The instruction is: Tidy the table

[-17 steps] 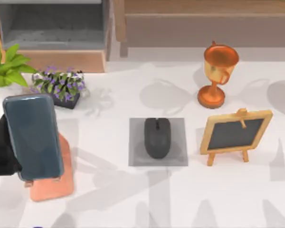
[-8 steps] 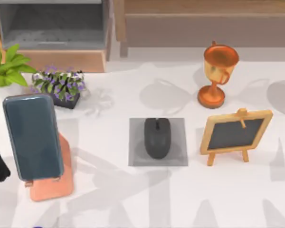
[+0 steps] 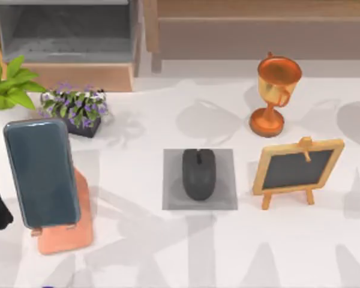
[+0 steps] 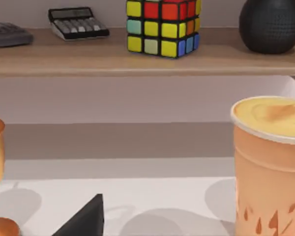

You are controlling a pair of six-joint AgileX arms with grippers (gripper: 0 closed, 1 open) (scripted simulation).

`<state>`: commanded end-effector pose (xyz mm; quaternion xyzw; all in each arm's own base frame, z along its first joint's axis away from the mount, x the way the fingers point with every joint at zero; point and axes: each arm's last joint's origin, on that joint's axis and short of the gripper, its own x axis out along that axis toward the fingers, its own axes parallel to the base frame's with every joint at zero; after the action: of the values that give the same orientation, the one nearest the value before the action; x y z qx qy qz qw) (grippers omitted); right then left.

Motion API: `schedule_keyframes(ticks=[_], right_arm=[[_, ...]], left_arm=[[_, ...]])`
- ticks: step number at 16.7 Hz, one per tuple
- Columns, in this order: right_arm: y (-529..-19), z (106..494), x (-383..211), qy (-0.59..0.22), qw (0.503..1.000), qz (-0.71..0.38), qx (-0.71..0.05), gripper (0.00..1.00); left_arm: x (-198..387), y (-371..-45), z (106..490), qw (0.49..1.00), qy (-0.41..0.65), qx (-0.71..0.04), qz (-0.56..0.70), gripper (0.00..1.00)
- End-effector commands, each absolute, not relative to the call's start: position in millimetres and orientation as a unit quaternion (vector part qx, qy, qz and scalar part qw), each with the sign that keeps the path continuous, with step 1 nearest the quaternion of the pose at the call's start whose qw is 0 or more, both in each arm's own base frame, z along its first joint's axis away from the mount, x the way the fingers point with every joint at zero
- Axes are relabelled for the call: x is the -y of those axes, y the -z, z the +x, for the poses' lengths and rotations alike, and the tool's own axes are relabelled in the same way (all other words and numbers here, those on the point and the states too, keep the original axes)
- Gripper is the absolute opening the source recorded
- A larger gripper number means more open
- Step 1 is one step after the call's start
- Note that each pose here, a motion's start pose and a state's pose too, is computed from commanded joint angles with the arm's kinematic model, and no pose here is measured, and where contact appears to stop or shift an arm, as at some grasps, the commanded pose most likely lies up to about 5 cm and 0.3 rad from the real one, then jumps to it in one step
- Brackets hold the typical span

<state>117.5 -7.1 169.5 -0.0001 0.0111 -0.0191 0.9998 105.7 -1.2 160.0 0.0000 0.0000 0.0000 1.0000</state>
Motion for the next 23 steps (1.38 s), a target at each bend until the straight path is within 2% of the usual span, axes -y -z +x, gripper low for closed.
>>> schedule_keyframes(ticks=[7, 14, 18, 23], right_arm=[[-172.1, 165.8, 28.9, 0.048, 0.997, 0.003, -0.060, 1.00], [-132.5, 230.0, 68.5, 0.059, 0.994, 0.015, -0.094, 1.00], [-98.1, 258.0, 89.1, 0.051, 0.995, 0.017, -0.082, 1.00], [-68.6, 284.4, 101.7, 0.024, 0.999, 0.004, -0.031, 1.00]], left_arm=[[1.2, -160.0, 105.7, 1.000, 0.000, 0.000, 0.000, 1.00], [1.2, -160.0, 105.7, 1.000, 0.000, 0.000, 0.000, 1.00], [1.2, -160.0, 105.7, 1.000, 0.000, 0.000, 0.000, 1.00], [1.2, -160.0, 105.7, 1.000, 0.000, 0.000, 0.000, 1.00]])
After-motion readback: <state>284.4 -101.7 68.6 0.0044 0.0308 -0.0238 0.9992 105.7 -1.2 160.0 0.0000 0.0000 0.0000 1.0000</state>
